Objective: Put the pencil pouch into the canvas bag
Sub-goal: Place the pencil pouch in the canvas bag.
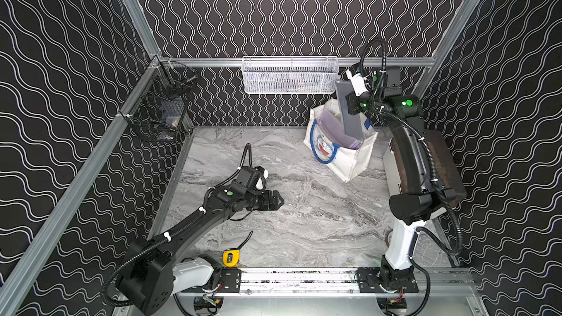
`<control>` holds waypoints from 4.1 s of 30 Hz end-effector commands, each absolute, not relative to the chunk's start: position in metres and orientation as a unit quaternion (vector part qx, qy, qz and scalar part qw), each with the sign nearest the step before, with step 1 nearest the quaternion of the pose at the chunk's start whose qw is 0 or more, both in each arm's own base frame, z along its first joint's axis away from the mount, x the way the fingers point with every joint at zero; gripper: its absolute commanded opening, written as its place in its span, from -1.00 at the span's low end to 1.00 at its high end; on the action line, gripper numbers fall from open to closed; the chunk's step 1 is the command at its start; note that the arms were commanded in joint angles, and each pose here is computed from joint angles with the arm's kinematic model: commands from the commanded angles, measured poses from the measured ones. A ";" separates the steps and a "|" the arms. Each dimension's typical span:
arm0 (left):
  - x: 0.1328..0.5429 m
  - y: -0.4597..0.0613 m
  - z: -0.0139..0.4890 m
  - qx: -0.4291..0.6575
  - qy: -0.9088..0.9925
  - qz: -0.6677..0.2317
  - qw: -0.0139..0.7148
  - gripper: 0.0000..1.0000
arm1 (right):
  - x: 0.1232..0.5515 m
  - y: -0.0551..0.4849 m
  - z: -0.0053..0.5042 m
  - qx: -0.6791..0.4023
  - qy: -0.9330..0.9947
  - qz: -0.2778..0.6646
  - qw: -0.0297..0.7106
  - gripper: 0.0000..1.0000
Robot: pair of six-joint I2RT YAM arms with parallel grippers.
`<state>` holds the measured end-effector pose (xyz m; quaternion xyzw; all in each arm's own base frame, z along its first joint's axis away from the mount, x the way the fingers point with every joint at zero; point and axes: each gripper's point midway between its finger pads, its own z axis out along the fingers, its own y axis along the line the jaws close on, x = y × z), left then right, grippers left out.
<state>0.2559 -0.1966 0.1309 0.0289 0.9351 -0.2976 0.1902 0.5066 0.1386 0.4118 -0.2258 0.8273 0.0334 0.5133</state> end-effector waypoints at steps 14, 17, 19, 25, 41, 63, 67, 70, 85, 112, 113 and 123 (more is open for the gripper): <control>0.260 -0.198 0.132 0.034 0.936 -0.293 0.194 0.69 | 0.522 0.140 0.354 -0.263 0.845 0.011 0.466 -1.00; 0.261 -0.198 0.132 0.031 0.936 -0.293 0.194 0.69 | 0.525 0.139 0.340 -0.266 0.851 0.006 0.452 -1.00; 0.261 -0.198 0.132 0.030 0.936 -0.293 0.194 0.69 | 0.527 0.140 0.332 -0.268 0.853 0.006 0.447 -1.00; 0.262 -0.197 0.132 0.028 0.936 -0.290 0.196 0.69 | 0.540 0.142 0.300 -0.275 0.863 0.003 0.425 -1.00; 0.268 -0.195 0.127 0.020 0.941 -0.276 0.193 0.69 | 0.577 0.157 0.250 -0.264 0.875 0.034 0.405 -1.00; 0.289 -0.207 0.118 0.014 0.942 -0.278 0.186 0.68 | 0.540 0.158 0.261 -0.195 0.895 0.093 0.389 -0.36; 0.290 -0.207 0.120 0.024 0.944 -0.272 0.187 0.69 | 0.531 0.156 0.234 -0.196 0.908 0.094 0.358 -0.98; 0.289 -0.206 0.121 0.027 0.944 -0.270 0.186 0.69 | 0.533 0.155 0.221 -0.199 0.911 0.089 0.349 -1.00; 0.292 -0.204 0.119 0.020 0.946 -0.262 0.188 0.69 | 0.568 0.157 0.188 -0.172 0.927 0.103 0.316 -1.00; 0.289 -0.202 0.130 0.013 0.936 -0.277 0.215 0.70 | 0.551 0.132 0.240 -0.098 0.915 0.103 0.377 0.08; 0.289 -0.202 0.131 0.016 0.937 -0.275 0.215 0.70 | 0.551 0.131 0.237 -0.095 0.917 0.104 0.374 0.08; 0.302 -0.165 0.171 0.039 0.941 -0.170 0.291 0.94 | 0.502 0.118 0.373 -0.086 0.871 0.107 0.471 0.61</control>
